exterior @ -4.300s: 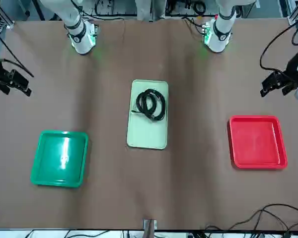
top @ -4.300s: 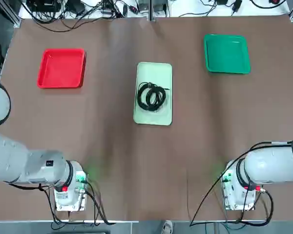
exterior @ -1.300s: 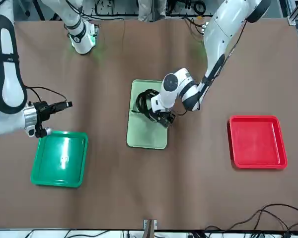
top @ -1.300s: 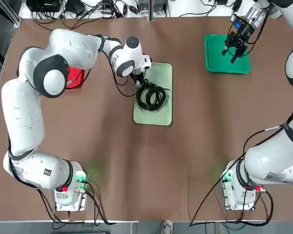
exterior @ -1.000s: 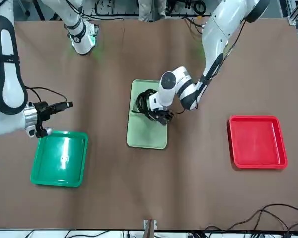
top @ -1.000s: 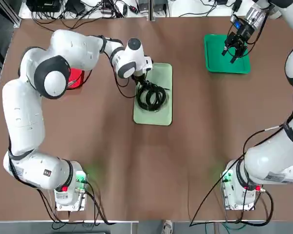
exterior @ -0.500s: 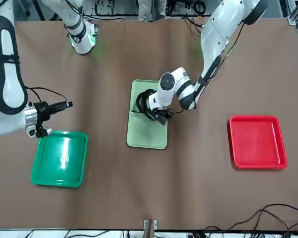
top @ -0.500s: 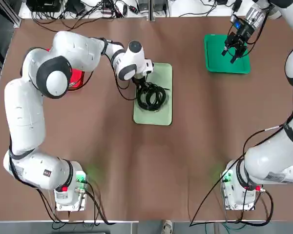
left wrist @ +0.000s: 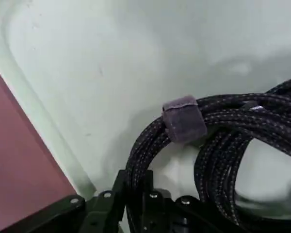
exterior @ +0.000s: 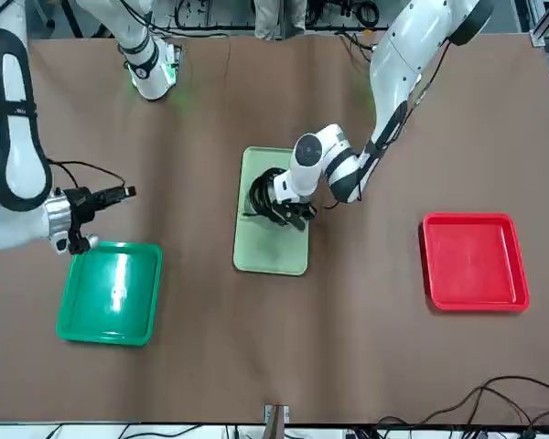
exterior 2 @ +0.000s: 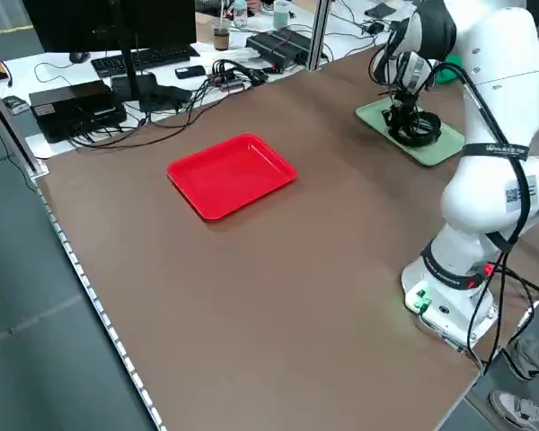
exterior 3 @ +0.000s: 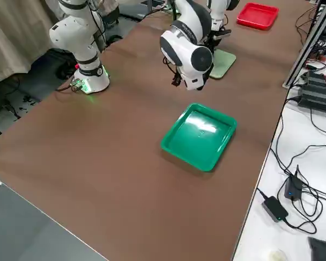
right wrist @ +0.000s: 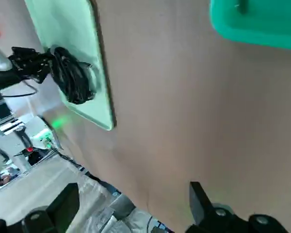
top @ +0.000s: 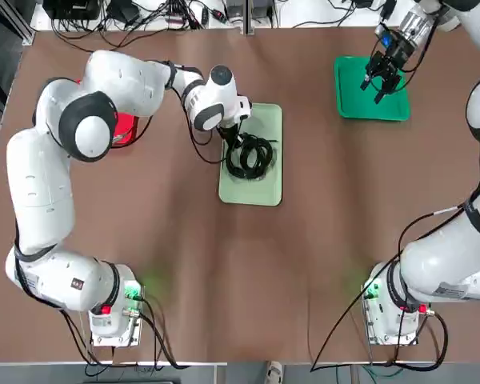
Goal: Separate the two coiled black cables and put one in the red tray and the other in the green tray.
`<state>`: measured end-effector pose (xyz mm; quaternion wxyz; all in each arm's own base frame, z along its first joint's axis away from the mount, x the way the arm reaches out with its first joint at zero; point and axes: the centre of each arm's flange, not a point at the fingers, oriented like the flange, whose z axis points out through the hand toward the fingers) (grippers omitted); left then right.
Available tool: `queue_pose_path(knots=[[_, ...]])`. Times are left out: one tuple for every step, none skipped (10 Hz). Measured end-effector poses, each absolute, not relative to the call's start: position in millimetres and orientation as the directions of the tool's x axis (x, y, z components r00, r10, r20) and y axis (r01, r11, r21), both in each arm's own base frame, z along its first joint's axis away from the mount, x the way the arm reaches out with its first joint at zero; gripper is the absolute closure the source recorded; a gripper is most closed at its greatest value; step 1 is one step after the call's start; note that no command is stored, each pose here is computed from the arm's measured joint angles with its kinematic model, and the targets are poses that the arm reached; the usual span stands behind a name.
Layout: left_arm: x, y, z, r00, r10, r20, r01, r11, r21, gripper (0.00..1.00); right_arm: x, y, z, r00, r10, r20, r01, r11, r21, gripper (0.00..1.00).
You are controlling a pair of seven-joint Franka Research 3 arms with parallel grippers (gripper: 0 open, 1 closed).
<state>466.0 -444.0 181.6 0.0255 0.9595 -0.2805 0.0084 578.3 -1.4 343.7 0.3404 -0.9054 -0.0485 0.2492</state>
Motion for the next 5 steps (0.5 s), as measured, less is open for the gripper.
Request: queue_pose_path(knots=[[471, -443, 187, 0.846, -0.532, 0.041, -0.534, -0.845, 0.043, 0.83, 577, 13, 348, 0.867, 0.281, -0.412, -0.098, -0.714, -0.693, 0.0], [477, -442, 202, 0.847, -0.527, 0.068, -0.53, -0.847, 0.038, 0.83, 577, 30, 352, 0.864, 0.303, -0.403, -0.118, -0.656, -0.746, 0.0], [482, -443, 225, 0.845, -0.526, 0.097, -0.53, -0.847, 0.022, 0.84, 578, 49, 352, 0.861, 0.322, -0.395, -0.13, -0.61, -0.781, 0.0], [483, -444, 254, 0.84, -0.529, 0.121, -0.533, -0.846, -0.002, 0.87, 579, 69, 348, 0.855, 0.342, -0.39, -0.135, -0.579, -0.804, 0.0], [484, -445, 280, 0.84, -0.523, 0.142, -0.527, -0.85, -0.013, 0.88, 579, 90, 342, 0.847, 0.362, -0.389, -0.139, -0.555, -0.82, 0.0]])
